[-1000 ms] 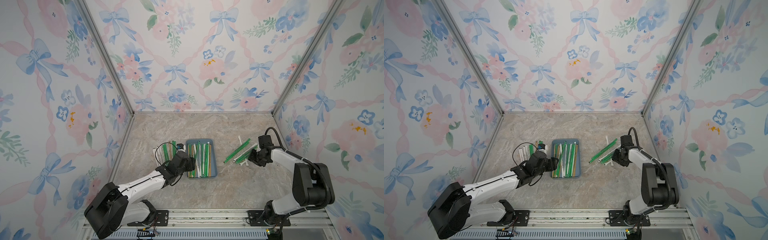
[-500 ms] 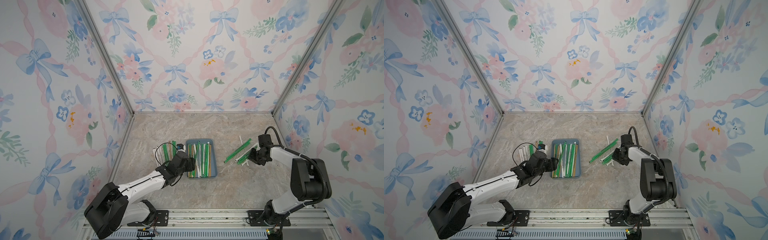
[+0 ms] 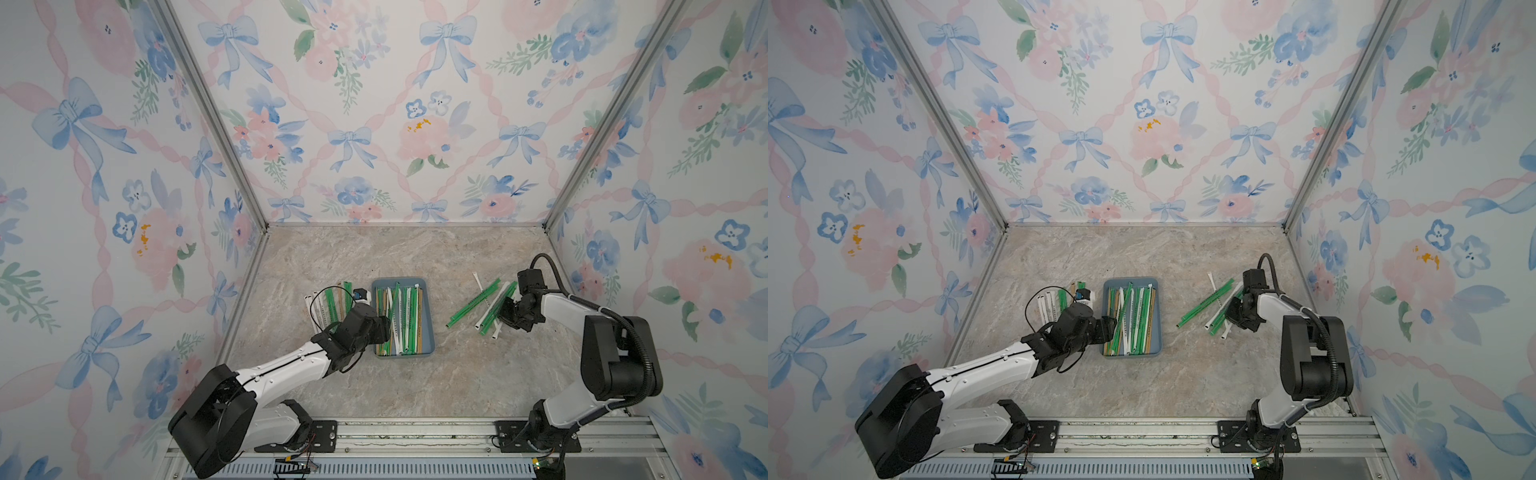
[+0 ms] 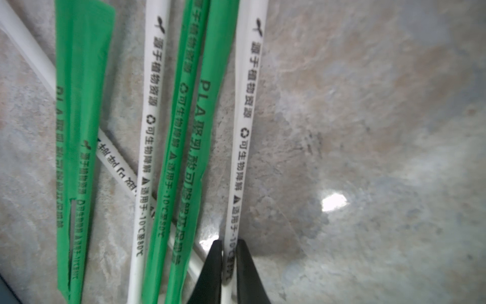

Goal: Put the straws into the storage box
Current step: Pick up the straw from the center of the board, then place the straw in the storage box.

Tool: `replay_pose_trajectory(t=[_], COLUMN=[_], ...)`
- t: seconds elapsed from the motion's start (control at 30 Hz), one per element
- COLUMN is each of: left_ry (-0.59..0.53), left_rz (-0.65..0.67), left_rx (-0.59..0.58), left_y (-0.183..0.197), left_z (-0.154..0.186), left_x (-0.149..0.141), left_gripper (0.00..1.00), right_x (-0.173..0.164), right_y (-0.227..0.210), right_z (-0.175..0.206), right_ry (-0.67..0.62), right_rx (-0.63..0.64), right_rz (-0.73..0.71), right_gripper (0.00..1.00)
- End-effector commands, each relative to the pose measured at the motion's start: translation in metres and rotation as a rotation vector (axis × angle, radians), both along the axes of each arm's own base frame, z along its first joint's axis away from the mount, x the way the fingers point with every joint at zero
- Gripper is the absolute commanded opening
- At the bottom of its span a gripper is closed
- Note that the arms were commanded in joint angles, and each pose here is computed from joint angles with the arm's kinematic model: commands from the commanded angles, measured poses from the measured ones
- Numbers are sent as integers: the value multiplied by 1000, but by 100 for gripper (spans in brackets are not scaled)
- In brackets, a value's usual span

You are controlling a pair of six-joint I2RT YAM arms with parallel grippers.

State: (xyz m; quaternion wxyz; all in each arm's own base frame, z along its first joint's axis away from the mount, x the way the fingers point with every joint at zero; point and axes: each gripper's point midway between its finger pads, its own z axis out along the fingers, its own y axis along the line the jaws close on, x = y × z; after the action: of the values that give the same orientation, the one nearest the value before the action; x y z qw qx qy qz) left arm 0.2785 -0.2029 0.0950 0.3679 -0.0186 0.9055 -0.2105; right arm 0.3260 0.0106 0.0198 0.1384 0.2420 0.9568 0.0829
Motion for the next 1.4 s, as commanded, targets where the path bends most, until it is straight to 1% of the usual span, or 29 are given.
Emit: replay_pose_trajectory(t=[0.0, 0.13, 0.23, 0.33, 0.43, 0.53, 0.7, 0.77, 0.87, 0.97, 1.0, 1.13, 1.23, 1.27, 1.37], left_ry=[-13, -11, -10, -8, -13, -17, -22, -26, -33, -33, -34, -38, -35, -31, -14], left_rz=[2, 1, 1, 3, 14, 26, 43, 60, 93, 111, 119, 153, 181, 193, 219], left_rx=[21, 22, 25, 26, 33, 34, 35, 41, 48, 52, 51, 39, 26, 23, 9], left_y=[3, 2, 1, 1, 4, 6, 9, 13, 22, 30, 33, 45, 55, 59, 68], left_z=[-1, -2, -2, -3, -3, -2, -2, -3, -4, -7, -7, -8, -9, -11, -15], left_x=[0, 0, 1, 2, 2, 3, 3, 3, 3, 1, 1, -1, -1, -2, -2], left_gripper=[69, 69, 69, 69, 69, 69, 69, 69, 69, 69, 69, 69, 69, 68, 68], right_x=[-14, -17, -17, -15, -11, -6, -3, -5, -12, -15, -16, -19, -23, -24, -27], right_y=[0, 7, 13, 23, 46, 84, 169, 204, 249, 275, 280, 295, 295, 293, 292], right_z=[3, 21, 42, 67, 95, 117, 135, 137, 131, 119, 115, 99, 88, 73, 60], right_ry=[38, 10, -28, -80, -157, -240, -343, -361, -351, -334, -314, -268, -231, -188, -154], right_rx=[-3, -8, -17, -20, -17, 39, 237, 296, 368, 397, 414, 417, 374, 345, 315], right_rz=[24, 55, 86, 120, 193, 288, 440, 501, 592, 630, 616, 632, 636, 628, 624], right_gripper=[13, 12, 12, 12, 12, 12, 12, 12, 12, 12, 12, 13, 14, 15, 15])
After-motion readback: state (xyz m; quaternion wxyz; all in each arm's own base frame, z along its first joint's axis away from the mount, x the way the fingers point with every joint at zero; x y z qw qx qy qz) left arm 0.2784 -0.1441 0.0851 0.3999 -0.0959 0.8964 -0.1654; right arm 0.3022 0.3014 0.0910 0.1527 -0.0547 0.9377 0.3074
